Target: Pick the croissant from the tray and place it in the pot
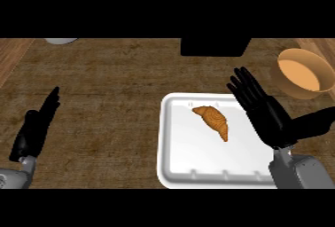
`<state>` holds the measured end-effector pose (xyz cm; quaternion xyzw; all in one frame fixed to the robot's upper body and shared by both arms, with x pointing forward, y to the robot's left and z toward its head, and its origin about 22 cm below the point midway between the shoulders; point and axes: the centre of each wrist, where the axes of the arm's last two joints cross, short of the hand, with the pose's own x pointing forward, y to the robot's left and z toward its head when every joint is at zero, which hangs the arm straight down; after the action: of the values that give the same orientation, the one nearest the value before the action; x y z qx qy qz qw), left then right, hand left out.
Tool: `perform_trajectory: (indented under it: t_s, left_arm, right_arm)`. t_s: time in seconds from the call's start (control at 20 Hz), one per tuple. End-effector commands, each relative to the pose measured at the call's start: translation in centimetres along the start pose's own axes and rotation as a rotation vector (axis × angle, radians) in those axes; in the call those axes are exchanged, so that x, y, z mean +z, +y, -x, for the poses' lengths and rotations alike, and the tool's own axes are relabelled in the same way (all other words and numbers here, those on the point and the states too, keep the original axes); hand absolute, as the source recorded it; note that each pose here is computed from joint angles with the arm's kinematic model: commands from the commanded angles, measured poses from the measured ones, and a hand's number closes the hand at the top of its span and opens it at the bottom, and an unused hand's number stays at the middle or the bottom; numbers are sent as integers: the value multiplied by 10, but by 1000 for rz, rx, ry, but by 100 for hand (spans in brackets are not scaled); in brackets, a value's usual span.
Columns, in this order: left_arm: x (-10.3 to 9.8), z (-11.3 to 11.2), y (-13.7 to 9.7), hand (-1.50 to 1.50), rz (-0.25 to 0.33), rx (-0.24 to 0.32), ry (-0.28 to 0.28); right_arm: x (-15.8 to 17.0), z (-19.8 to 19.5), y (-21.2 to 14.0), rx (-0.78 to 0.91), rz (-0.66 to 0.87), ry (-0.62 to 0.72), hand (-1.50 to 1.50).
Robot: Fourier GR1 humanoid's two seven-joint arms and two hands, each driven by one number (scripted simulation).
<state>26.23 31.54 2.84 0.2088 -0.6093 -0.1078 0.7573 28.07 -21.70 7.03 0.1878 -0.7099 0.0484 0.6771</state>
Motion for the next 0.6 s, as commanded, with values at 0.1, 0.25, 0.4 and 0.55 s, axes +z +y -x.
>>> perform_trajectory:
  t_s: [0.1, 0.25, 0.4, 0.55]
  left_arm:
    - [-11, -55, -18, 0, 30, 169, -239]
    - [-10, -91, -33, 0, 66, 277, -395]
    - [-9, -99, -43, 0, 97, 374, -412]
    - [-10, -108, -53, 0, 115, 410, -436]
  right_arm:
    - [-44, -52, 34, 116, -509, -89, 150]
    - [-51, -68, 71, 156, -857, -138, 150]
    - [-64, -121, 34, 574, -817, -231, -150]
    - [-68, -136, 38, 610, -1034, -323, -150]
